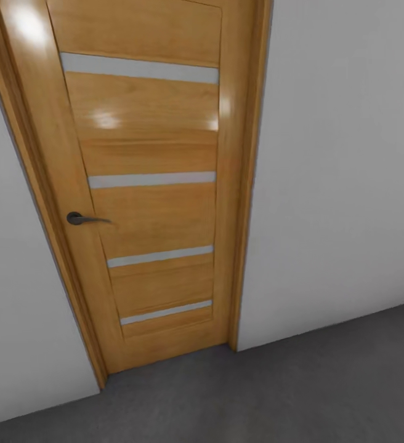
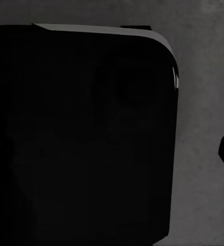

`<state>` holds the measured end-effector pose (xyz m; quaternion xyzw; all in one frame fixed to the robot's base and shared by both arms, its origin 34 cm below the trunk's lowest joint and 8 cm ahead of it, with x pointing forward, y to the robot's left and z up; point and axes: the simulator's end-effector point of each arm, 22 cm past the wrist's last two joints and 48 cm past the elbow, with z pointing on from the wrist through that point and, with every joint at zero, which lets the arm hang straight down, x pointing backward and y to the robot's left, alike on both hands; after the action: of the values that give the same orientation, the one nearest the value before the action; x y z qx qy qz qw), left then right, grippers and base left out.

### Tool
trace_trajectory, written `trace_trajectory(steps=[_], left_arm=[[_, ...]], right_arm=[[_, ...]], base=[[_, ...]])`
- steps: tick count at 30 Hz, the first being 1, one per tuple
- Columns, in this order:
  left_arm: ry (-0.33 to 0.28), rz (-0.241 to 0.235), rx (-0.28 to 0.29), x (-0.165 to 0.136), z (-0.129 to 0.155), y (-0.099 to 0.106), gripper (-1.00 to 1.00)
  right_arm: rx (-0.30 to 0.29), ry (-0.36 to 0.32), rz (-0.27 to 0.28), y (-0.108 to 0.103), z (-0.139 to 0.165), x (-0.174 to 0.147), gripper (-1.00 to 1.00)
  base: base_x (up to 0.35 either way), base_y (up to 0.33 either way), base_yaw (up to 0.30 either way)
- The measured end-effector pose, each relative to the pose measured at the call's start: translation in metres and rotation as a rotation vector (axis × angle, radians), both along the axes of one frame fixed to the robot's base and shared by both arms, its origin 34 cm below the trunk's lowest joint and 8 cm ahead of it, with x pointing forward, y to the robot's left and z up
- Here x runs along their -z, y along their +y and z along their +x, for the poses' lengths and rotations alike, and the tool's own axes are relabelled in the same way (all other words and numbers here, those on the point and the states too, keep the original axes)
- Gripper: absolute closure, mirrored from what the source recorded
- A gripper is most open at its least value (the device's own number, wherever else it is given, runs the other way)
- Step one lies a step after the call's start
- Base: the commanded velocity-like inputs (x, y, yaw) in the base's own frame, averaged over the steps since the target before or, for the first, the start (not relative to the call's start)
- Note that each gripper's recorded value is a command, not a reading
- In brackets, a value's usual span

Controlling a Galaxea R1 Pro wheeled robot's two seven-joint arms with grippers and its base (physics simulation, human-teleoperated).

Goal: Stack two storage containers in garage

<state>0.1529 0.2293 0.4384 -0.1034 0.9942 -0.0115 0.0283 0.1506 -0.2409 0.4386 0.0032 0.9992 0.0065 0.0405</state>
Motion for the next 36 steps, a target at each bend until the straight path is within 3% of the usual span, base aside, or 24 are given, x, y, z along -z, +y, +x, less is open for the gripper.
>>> trace_trajectory(steps=[28, 36], left_arm=[[0.000, 0.001, 0.000, 0.0000, -0.0001, 0.0003, -1.00], [0.000, 0.001, 0.000, 0.0000, -0.0001, 0.0003, -1.00]], right_arm=[[0.000, 0.000, 0.000, 0.0005, 0.0002, 0.0000, -1.00], [-0.009, 0.002, 0.003, 0.0008, -0.0005, 0.0000, -1.00]], base=[[0.182, -0.119, 0.273], [0.181, -0.113, 0.085]])
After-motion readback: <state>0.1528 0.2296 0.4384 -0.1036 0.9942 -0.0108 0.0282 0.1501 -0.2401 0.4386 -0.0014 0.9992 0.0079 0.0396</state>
